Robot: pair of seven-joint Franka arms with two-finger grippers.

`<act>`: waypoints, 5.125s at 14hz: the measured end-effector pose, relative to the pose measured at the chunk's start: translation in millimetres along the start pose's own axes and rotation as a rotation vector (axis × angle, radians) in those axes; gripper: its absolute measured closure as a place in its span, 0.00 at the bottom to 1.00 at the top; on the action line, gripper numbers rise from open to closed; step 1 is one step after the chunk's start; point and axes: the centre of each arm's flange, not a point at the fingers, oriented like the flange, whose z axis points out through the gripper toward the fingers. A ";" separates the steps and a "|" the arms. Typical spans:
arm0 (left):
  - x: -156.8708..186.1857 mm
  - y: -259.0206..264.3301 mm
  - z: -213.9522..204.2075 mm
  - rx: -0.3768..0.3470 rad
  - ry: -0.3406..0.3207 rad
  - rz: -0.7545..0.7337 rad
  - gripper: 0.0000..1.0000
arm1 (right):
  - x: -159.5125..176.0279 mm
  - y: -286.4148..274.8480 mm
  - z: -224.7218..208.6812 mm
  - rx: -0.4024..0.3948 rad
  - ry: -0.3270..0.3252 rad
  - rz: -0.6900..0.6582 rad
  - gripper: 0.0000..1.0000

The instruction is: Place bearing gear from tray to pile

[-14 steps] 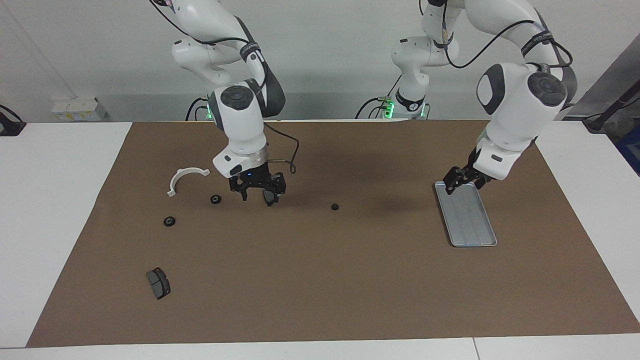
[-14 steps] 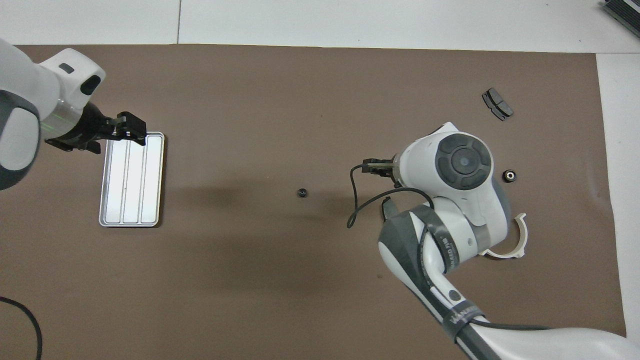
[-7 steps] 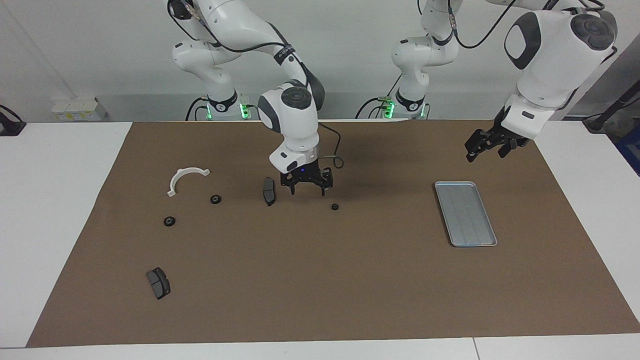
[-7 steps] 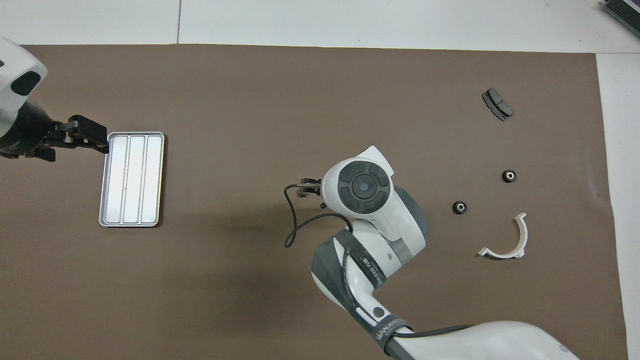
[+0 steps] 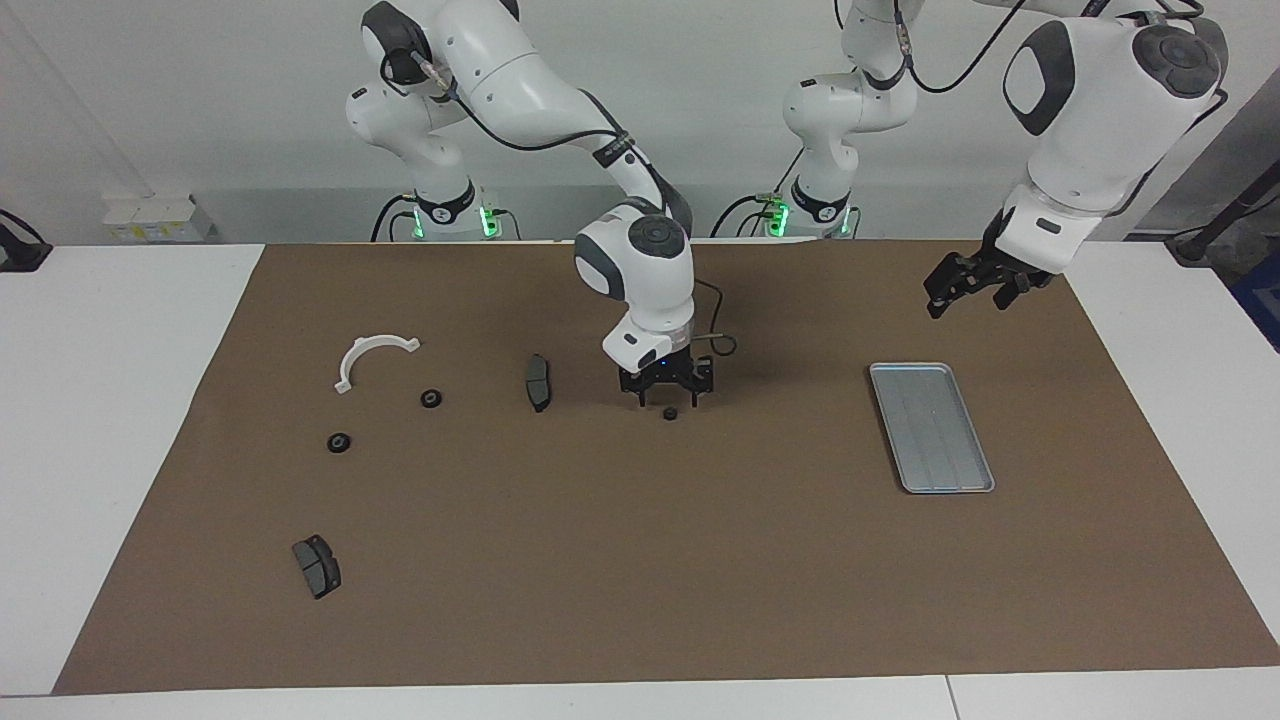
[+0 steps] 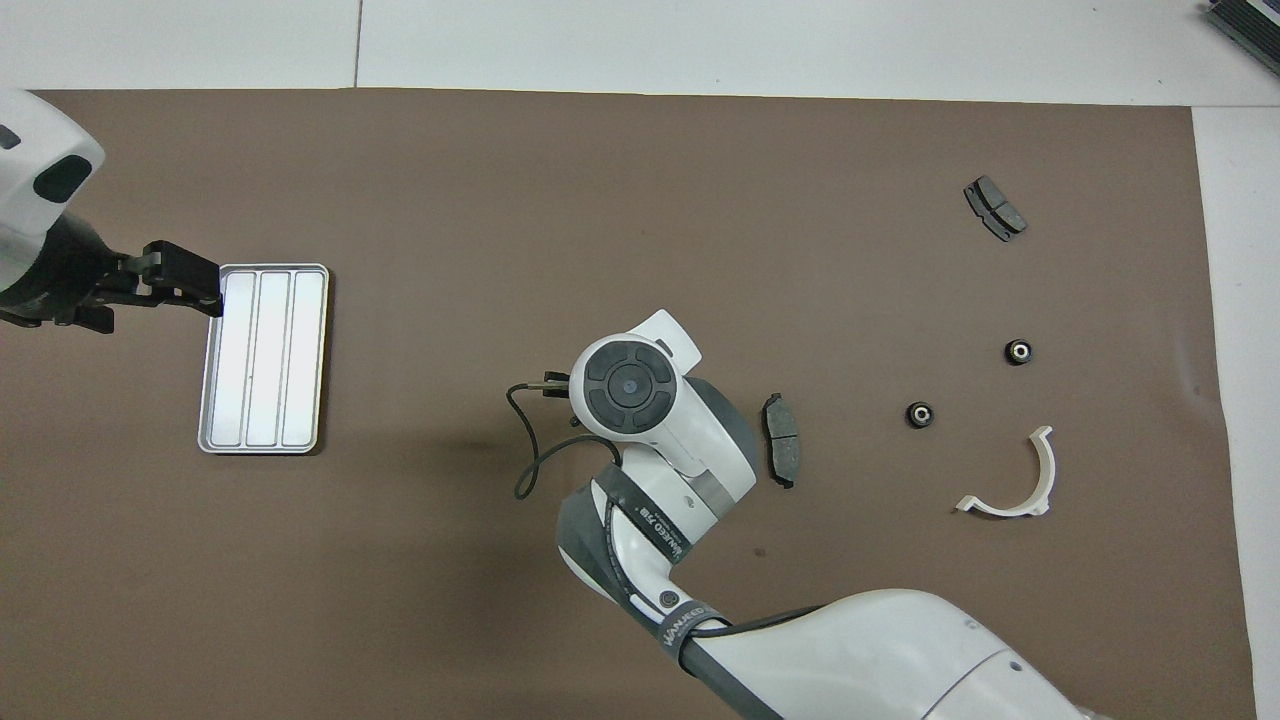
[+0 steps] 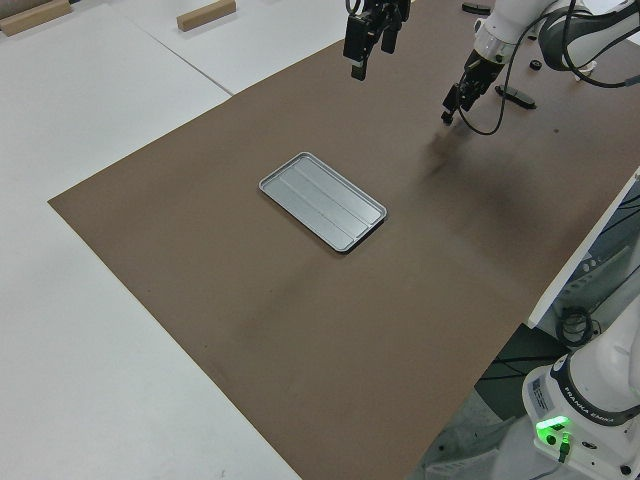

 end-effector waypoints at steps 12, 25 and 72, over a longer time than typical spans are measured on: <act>-3.3 -11.2 -10.6 -0.002 0.020 -0.019 0.00 | 5.5 2.3 3.9 -0.029 0.033 -0.019 0.71; -3.3 -11.2 -10.6 -0.002 0.020 -0.019 0.00 | 138.7 167.3 -52.8 -0.067 0.148 0.087 0.76; -3.4 -11.1 -10.6 -0.002 0.020 -0.019 0.00 | 101.8 326.5 -342.4 -0.130 -0.079 -0.097 0.00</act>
